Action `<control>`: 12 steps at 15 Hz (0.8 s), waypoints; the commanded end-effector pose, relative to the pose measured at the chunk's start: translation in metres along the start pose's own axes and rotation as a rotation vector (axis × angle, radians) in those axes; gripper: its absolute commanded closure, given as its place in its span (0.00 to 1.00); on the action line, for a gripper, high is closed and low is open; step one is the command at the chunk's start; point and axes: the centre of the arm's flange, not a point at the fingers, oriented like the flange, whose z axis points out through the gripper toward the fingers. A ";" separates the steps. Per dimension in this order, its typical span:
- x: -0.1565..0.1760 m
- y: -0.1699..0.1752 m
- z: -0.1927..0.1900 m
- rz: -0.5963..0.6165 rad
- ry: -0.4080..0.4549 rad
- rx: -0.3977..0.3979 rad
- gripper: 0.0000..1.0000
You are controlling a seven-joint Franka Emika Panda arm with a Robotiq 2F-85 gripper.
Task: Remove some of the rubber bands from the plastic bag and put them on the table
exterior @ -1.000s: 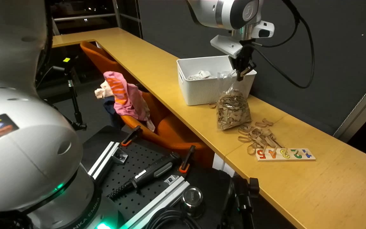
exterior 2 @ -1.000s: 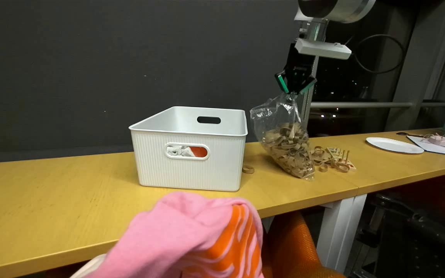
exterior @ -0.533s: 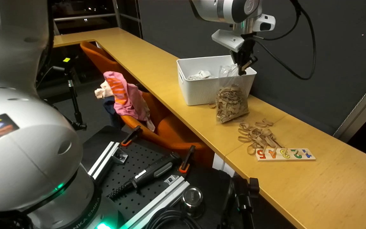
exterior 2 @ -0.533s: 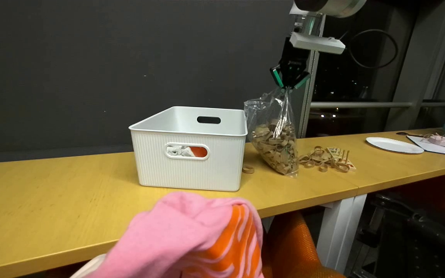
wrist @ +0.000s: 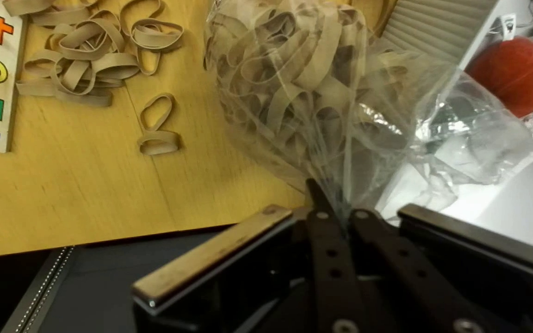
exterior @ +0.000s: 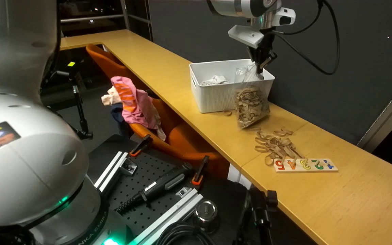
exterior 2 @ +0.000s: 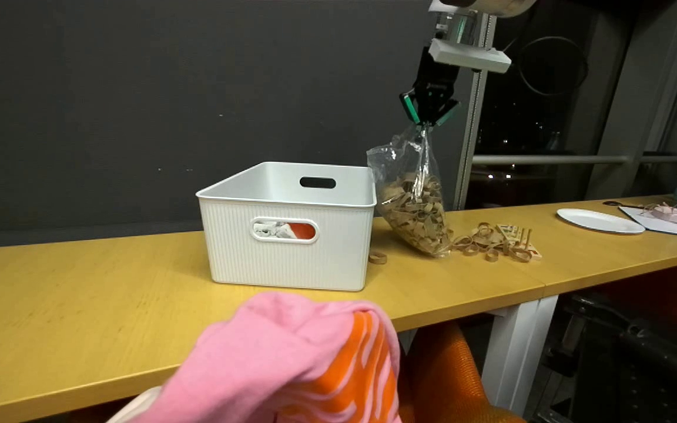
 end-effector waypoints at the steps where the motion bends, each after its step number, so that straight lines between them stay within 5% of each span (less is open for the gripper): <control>1: 0.022 -0.012 0.004 -0.030 -0.009 0.004 1.00; 9: 0.028 -0.025 0.031 -0.070 -0.017 0.005 1.00; 10: 0.028 -0.026 0.031 -0.071 -0.016 0.004 0.74; 12: 0.025 -0.026 0.028 -0.071 -0.013 0.002 0.66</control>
